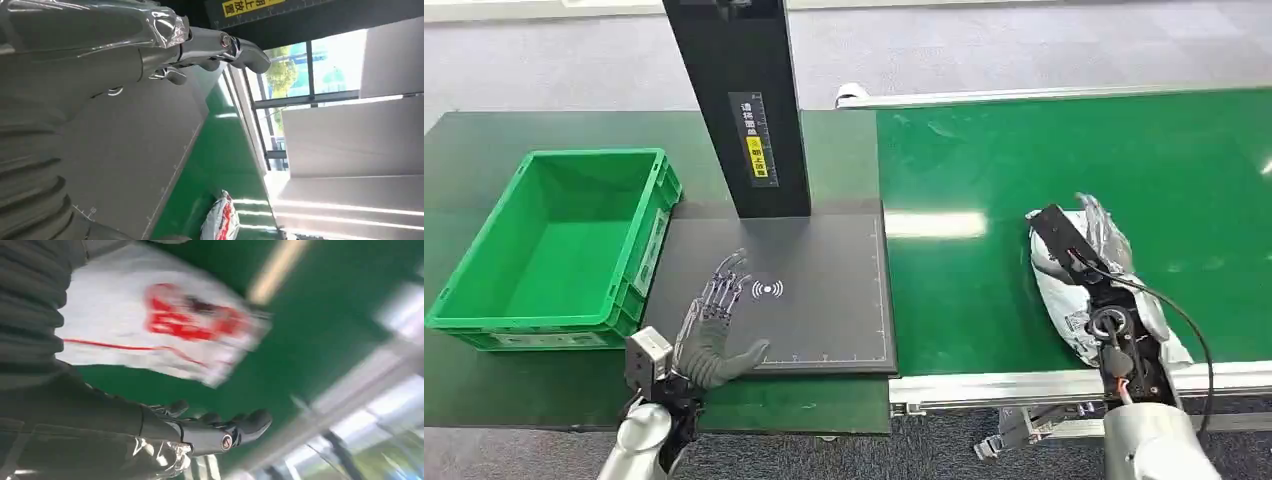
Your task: Moved the parcel from conveyor to table for the left to box.
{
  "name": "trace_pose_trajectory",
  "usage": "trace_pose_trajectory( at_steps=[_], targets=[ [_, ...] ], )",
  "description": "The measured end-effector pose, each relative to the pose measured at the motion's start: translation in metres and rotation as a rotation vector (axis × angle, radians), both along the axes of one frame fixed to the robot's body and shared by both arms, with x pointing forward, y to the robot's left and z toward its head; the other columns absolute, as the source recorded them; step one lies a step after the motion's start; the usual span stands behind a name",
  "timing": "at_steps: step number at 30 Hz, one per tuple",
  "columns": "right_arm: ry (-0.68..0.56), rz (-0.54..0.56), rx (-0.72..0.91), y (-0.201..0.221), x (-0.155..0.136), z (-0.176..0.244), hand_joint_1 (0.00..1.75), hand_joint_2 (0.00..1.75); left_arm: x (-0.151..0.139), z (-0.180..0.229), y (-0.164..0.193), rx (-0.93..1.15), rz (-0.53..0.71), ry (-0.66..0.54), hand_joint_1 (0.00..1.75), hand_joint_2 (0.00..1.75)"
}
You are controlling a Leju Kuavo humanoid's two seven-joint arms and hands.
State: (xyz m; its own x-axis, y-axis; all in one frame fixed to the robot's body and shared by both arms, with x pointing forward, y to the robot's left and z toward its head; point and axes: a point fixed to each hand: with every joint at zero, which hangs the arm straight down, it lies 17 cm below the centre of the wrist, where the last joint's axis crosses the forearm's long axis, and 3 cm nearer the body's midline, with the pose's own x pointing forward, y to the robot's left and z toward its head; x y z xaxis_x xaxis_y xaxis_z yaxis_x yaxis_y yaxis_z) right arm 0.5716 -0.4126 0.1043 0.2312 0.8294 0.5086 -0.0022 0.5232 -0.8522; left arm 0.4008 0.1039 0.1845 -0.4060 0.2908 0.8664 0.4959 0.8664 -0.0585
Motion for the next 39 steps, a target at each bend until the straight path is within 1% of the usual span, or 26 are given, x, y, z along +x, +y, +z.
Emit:
trace_pose_trajectory(
  at_steps=[3, 7, 10, 13, 16, 20, 29, 30, 31, 32, 36, 39],
  targets=[
    [0.176, -0.040, -0.076, -0.030, -0.017, -0.045, 0.00, 1.75, 0.000, -0.008, 0.002, 0.001, 0.003, 0.009, 0.00, 1.75],
    [0.310, -0.035, -0.113, -0.046, -0.033, -0.076, 0.00, 1.75, 0.000, -0.015, 0.004, 0.009, 0.008, 0.022, 0.00, 1.75],
    [0.426, -0.005, -0.118, -0.048, -0.047, -0.097, 0.00, 1.75, 0.002, -0.018, 0.005, 0.015, 0.014, 0.027, 0.00, 1.75],
    [0.549, 0.030, -0.139, -0.051, -0.067, -0.121, 0.00, 1.75, 0.006, -0.019, 0.006, 0.022, 0.014, 0.029, 0.00, 1.75],
    [0.639, 0.080, -0.153, -0.056, -0.083, -0.134, 0.00, 1.75, 0.012, -0.020, 0.007, 0.029, 0.016, 0.032, 0.00, 1.75],
    [0.691, 0.117, -0.176, -0.062, -0.092, -0.139, 0.00, 1.75, 0.019, -0.021, 0.008, 0.035, 0.021, 0.036, 0.00, 1.75],
    [0.714, 0.135, -0.201, -0.065, -0.096, -0.141, 0.00, 1.75, 0.022, -0.028, 0.009, 0.042, 0.022, 0.055, 0.00, 1.75],
    [0.715, 0.135, -0.202, -0.065, -0.096, -0.141, 0.03, 1.75, 0.023, -0.029, 0.009, 0.042, 0.022, 0.056, 0.00, 1.75],
    [0.716, 0.136, -0.202, -0.065, -0.096, -0.142, 1.36, 1.75, 0.023, -0.029, 0.009, 0.042, 0.022, 0.057, 0.00, 1.75],
    [0.717, 0.136, -0.202, -0.065, -0.097, -0.142, 1.75, 1.75, 0.023, -0.029, 0.009, 0.043, 0.022, 0.057, 0.00, 1.75],
    [0.708, 0.136, -0.205, -0.065, -0.094, -0.139, 1.75, 1.75, 0.024, -0.029, 0.011, 0.041, 0.027, 0.058, 0.00, 1.75],
    [0.653, 0.134, -0.218, -0.066, -0.085, -0.132, 1.75, 1.75, 0.021, -0.033, 0.012, 0.042, 0.031, 0.064, 0.00, 1.75]
  ],
)
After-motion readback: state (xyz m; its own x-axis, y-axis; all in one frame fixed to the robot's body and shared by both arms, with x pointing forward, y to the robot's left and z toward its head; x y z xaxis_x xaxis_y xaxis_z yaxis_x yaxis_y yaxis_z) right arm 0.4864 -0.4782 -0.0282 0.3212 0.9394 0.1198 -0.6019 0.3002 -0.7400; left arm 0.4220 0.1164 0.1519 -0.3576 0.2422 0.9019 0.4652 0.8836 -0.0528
